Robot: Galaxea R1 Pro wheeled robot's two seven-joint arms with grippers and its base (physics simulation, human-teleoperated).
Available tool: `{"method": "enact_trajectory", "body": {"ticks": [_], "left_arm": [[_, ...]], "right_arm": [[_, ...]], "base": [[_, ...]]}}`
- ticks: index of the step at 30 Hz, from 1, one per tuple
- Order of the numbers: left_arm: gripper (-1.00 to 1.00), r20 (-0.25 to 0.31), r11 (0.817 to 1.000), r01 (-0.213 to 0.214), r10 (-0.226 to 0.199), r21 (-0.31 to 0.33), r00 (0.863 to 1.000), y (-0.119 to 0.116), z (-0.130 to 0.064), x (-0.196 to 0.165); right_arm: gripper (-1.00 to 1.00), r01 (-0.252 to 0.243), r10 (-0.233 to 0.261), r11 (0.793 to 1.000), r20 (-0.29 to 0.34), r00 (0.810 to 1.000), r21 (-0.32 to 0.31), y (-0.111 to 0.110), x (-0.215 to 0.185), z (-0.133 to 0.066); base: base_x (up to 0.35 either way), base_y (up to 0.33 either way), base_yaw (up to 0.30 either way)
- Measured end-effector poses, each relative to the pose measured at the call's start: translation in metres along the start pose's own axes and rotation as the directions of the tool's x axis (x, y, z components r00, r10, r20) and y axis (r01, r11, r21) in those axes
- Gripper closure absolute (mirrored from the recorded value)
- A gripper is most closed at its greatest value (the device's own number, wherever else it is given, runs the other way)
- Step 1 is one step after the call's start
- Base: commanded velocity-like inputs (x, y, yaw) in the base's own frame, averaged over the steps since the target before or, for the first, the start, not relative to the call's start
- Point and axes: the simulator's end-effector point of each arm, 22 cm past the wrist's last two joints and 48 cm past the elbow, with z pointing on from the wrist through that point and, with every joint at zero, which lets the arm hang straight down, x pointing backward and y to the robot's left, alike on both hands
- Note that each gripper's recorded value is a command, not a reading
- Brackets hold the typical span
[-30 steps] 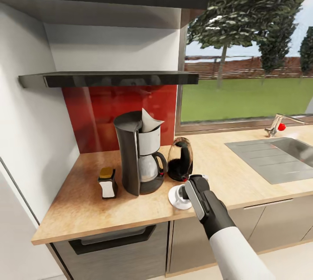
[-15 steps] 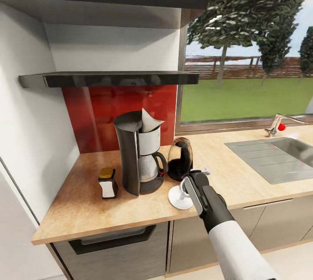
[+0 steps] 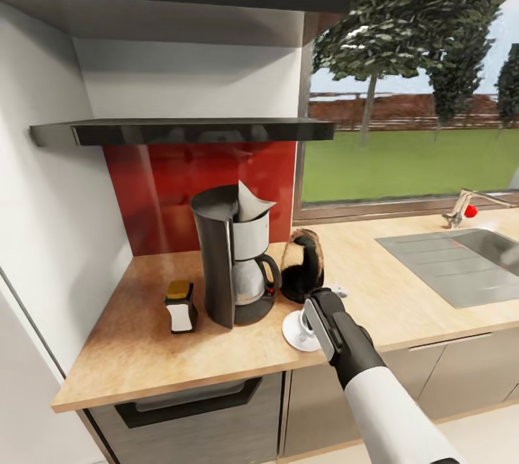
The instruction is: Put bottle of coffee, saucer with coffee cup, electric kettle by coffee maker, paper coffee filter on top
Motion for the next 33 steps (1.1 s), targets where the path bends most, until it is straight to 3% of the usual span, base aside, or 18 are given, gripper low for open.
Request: {"method": "enact_trajectory", "body": {"ticks": [33], "left_arm": [[-1.00, 0.001, 1.000, -0.001, 0.001, -0.001, 1.000, 0.0007, 0.0001, -0.0005]], "right_arm": [[1.00, -0.002, 0.002, 1.000, -0.015, 1.000, 0.001, -0.0007, 0.0046, 0.0033]], "base": [[0.016, 0.011, 0.000]]}}
